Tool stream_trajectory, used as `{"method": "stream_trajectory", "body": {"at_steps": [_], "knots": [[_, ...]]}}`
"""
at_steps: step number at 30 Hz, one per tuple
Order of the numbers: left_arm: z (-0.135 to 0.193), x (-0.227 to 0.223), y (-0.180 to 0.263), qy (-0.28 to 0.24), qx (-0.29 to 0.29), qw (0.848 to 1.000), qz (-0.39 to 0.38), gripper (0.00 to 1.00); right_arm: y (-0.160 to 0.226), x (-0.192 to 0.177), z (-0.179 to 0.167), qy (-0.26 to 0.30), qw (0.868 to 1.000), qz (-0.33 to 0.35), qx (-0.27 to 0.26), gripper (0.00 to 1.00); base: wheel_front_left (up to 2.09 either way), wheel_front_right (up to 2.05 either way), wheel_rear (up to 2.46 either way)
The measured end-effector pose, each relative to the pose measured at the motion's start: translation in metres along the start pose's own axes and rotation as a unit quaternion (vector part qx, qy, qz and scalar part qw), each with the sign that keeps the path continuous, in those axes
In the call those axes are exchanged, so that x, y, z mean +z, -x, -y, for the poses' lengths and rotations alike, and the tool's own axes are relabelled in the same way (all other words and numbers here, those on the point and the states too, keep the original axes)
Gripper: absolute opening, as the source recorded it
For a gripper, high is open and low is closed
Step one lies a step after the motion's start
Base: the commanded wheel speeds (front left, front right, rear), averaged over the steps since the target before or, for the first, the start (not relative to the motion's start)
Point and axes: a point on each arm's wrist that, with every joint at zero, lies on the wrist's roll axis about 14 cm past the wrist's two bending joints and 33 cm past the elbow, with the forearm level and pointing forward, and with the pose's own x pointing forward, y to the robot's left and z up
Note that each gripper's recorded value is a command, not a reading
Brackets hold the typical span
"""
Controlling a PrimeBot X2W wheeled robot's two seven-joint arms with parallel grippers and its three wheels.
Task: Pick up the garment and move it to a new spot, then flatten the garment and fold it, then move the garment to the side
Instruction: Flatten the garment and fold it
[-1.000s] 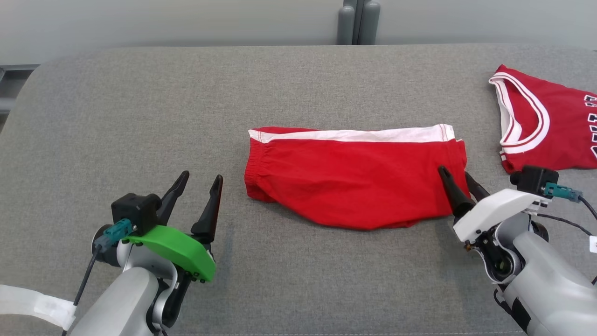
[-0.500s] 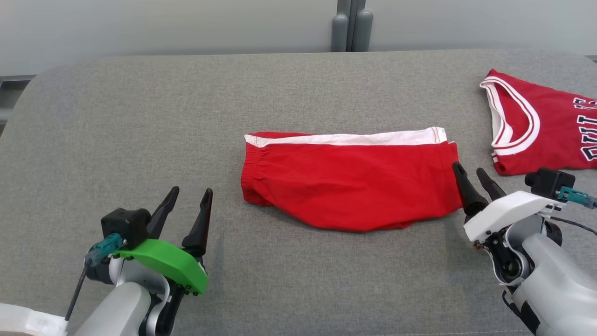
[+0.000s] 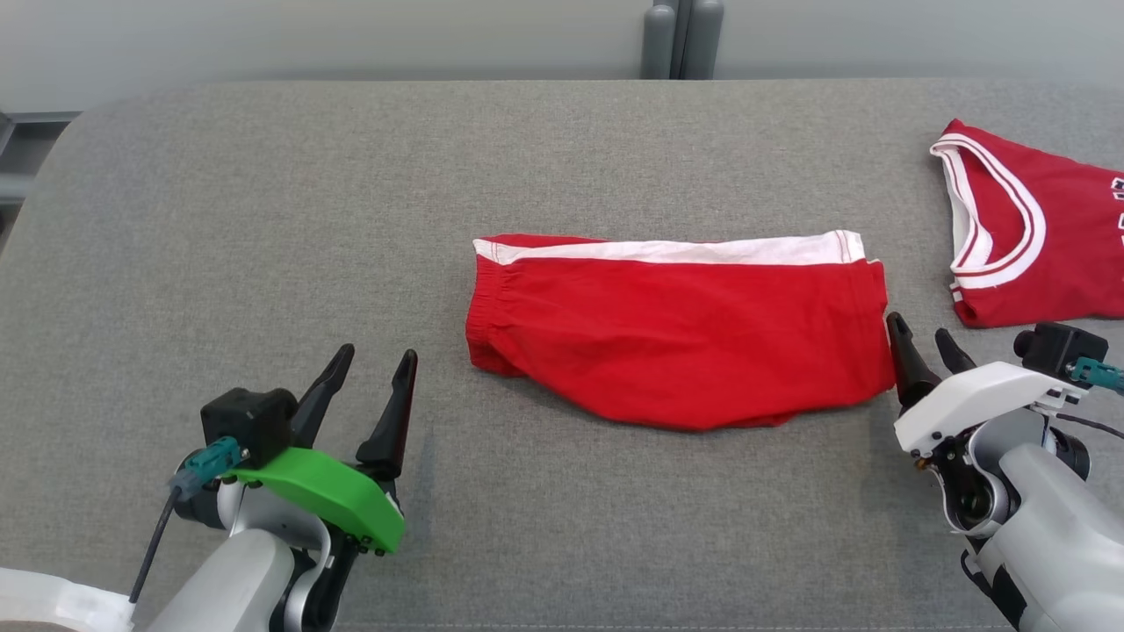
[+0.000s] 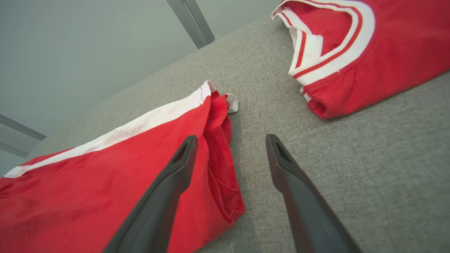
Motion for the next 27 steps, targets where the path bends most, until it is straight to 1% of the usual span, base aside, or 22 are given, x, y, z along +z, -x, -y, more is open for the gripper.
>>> {"method": "stream_trajectory", "body": {"at_steps": [9,16,19,23,25,26,27], "knots": [[-0.010,-0.001,0.004,0.002,0.015,1.000,-0.004,1.00,-0.018,-0.008,-0.008,-0.011,1.000,-0.024,0.004,1.00,0.00,0.00,0.00],[-0.018,-0.002,0.008,0.000,0.028,1.000,-0.009,1.00,-0.021,-0.033,-0.005,-0.022,0.997,-0.073,-0.006,1.00,0.00,0.00,0.00],[-0.023,-0.001,0.009,-0.002,0.036,0.999,-0.007,1.00,-0.023,-0.040,-0.014,-0.029,0.996,-0.083,0.007,1.00,0.00,0.00,0.00],[-0.024,0.000,0.010,-0.003,0.037,0.999,-0.006,1.00,-0.025,-0.038,-0.024,-0.040,0.995,-0.084,0.027,1.00,0.00,0.00,0.00],[-0.024,0.001,0.010,-0.003,0.037,0.999,-0.005,1.00,-0.025,-0.038,-0.025,-0.042,0.995,-0.083,0.028,1.00,0.00,0.00,0.00],[-0.024,0.001,0.010,-0.003,0.037,0.999,-0.005,1.00,-0.024,-0.039,-0.026,-0.044,0.995,-0.084,0.030,0.73,0.00,0.00,0.00],[-0.023,0.002,0.010,-0.003,0.037,0.999,-0.004,1.00,-0.024,-0.039,-0.026,-0.046,0.995,-0.084,0.030,0.41,0.00,0.00,0.00]]}}
